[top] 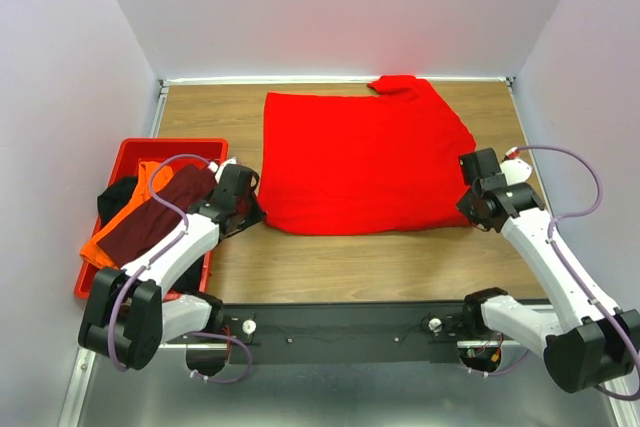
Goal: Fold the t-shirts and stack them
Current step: Fold the tshirt
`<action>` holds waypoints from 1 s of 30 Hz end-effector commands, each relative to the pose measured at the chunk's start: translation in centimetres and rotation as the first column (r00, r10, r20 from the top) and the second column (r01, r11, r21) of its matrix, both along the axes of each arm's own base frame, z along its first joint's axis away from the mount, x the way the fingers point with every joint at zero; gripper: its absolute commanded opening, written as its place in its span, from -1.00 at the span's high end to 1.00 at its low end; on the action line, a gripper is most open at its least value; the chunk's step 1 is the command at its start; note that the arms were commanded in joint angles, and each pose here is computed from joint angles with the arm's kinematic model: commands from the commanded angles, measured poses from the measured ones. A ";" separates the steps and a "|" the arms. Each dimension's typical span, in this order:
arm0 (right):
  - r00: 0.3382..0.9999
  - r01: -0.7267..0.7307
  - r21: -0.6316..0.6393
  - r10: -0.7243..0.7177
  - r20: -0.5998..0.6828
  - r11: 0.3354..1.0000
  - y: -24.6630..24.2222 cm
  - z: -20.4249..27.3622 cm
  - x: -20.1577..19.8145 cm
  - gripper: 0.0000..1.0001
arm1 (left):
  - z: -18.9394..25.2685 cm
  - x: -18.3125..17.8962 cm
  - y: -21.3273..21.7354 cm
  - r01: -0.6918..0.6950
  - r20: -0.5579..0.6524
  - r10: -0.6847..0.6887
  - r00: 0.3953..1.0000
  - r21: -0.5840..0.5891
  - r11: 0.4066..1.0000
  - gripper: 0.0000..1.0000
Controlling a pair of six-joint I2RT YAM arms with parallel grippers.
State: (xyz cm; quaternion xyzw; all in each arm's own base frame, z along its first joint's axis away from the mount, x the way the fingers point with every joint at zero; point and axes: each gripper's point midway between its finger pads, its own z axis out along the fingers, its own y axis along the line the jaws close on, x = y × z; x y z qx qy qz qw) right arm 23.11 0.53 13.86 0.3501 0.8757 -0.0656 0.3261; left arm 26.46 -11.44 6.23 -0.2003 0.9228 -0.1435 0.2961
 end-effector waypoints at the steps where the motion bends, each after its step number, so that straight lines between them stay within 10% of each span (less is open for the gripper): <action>1: 0.999 0.033 -0.048 -0.032 0.013 0.998 -0.9 1.0 1.2 0.99 | 1.0 0.9 0.5 -0.029 0.025 0.028 0.999 0.031 0.999 1.00; 30: 1.000 0.005 -0.090 -0.004 0.009 0.996 0.1 -3.1 19.8 0.99 | 4.0 14.8 -1.2 -0.071 0.085 0.069 0.994 0.019 0.997 1.00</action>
